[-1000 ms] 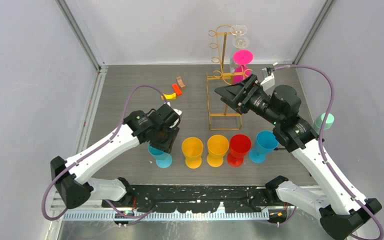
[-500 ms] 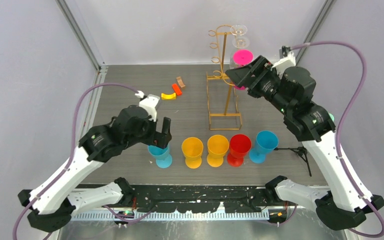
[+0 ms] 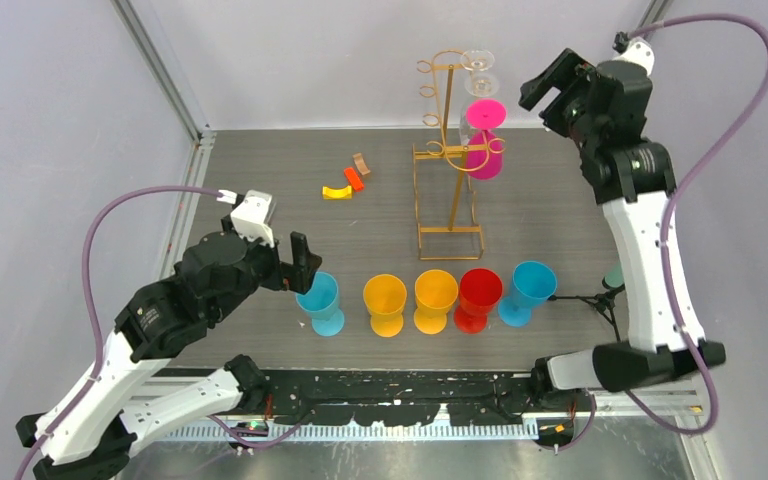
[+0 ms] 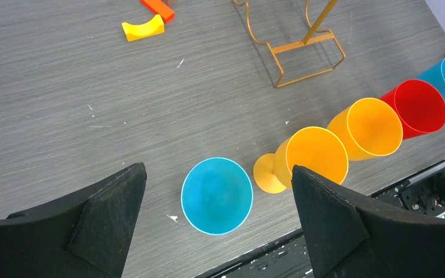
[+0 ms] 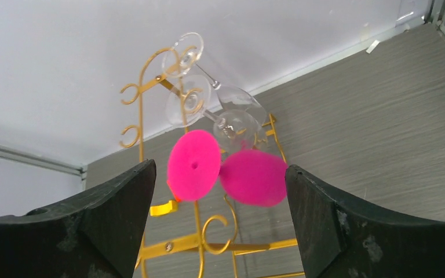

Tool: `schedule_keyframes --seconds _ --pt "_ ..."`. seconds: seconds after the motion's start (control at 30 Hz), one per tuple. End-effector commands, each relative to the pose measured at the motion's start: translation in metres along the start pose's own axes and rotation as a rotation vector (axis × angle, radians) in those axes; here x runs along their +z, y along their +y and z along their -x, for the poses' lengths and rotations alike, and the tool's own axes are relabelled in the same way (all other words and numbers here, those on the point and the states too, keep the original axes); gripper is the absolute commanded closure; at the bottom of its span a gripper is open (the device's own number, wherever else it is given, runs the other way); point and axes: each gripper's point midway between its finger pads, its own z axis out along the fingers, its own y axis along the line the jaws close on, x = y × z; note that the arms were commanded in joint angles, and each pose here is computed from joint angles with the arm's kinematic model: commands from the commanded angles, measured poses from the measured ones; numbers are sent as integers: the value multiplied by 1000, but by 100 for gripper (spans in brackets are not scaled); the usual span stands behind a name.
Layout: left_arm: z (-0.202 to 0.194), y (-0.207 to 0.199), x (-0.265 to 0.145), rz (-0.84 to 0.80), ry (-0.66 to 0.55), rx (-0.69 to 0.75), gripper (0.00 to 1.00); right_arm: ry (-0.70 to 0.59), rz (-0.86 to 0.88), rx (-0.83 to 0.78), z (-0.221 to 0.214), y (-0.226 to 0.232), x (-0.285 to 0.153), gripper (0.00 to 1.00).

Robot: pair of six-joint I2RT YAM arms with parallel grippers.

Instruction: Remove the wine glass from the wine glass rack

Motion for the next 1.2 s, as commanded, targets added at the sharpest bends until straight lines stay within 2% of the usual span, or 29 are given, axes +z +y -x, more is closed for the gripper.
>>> schedule_keyframes --seconds 0.0,0.27,0.43,0.67,0.8,0.87,1.0,1.17 --pt "18 0 2 8 -76 7 0 139 76 -32 -15 10 23 14" --pt "20 0 4 13 -70 33 0 318 129 11 -54 13 59 22" --pt "20 -2 7 12 -66 38 0 381 135 34 -73 12 75 40" --pt "22 -2 5 8 -71 34 0 352 101 35 -73 6 83 45" --pt "23 -3 5 5 -75 33 0 340 75 31 -72 0 86 52" --pt "23 -3 6 6 -73 32 0 339 65 28 -73 -2 86 58" --pt "22 -3 6 6 -71 31 0 328 59 30 -71 -3 86 77" --pt "23 -3 6 6 -73 30 0 290 67 35 -61 0 82 87"
